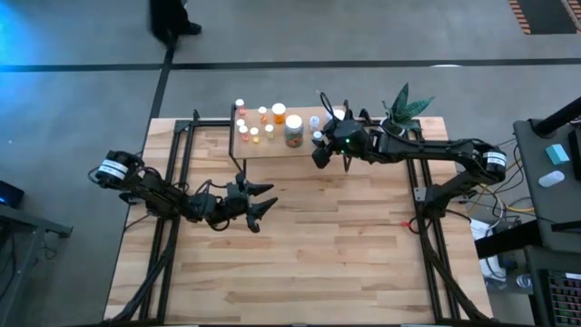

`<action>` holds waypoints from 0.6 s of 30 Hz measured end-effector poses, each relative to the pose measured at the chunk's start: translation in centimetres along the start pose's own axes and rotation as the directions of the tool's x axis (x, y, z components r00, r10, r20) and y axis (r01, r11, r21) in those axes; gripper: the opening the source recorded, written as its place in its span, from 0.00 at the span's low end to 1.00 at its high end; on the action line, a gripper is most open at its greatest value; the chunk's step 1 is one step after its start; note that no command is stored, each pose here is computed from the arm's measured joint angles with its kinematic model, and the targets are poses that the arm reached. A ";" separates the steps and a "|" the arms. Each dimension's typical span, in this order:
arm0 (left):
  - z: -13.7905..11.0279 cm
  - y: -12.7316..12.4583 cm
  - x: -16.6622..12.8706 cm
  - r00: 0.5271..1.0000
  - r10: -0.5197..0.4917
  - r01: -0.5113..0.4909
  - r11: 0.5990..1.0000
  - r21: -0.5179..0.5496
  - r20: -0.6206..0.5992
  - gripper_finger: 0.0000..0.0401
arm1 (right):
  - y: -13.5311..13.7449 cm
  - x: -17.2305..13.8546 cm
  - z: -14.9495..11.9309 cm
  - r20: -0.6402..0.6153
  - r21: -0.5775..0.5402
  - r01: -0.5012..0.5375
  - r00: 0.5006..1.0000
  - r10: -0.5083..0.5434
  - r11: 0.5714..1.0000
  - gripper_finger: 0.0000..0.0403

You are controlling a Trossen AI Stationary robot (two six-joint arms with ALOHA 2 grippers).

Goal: Pick and place medicine bottles onto shelf by color
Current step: Return to Home Position

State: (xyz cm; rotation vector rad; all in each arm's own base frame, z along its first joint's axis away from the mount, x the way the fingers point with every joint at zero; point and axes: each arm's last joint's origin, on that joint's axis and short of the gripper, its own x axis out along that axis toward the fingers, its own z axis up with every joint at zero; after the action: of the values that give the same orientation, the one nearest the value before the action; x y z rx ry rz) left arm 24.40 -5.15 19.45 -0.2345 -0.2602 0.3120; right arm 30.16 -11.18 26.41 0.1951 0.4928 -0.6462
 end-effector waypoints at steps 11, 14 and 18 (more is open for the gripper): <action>-0.2 0.2 -0.3 1.000 0.001 -0.001 1.000 0.007 -0.011 0.51 | 0.5 -1.5 2.0 -0.028 -0.023 0.001 1.000 -0.002 1.000 0.52; -0.3 0.2 -0.3 1.000 0.001 -0.001 1.000 0.008 -0.012 0.51 | 0.7 -2.5 2.6 -0.023 -0.035 0.004 1.000 -0.005 0.999 0.52; -0.3 0.2 -0.3 1.000 0.001 -0.001 1.000 0.008 -0.012 0.51 | 0.9 -4.1 3.0 0.012 -0.056 0.025 1.000 -0.024 0.998 0.52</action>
State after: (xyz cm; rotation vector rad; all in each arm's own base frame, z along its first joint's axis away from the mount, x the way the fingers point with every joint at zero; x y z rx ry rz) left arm 24.15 -5.08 19.09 -0.2288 -0.2470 0.3126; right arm 28.97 -9.27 31.05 0.1324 0.5031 -0.6563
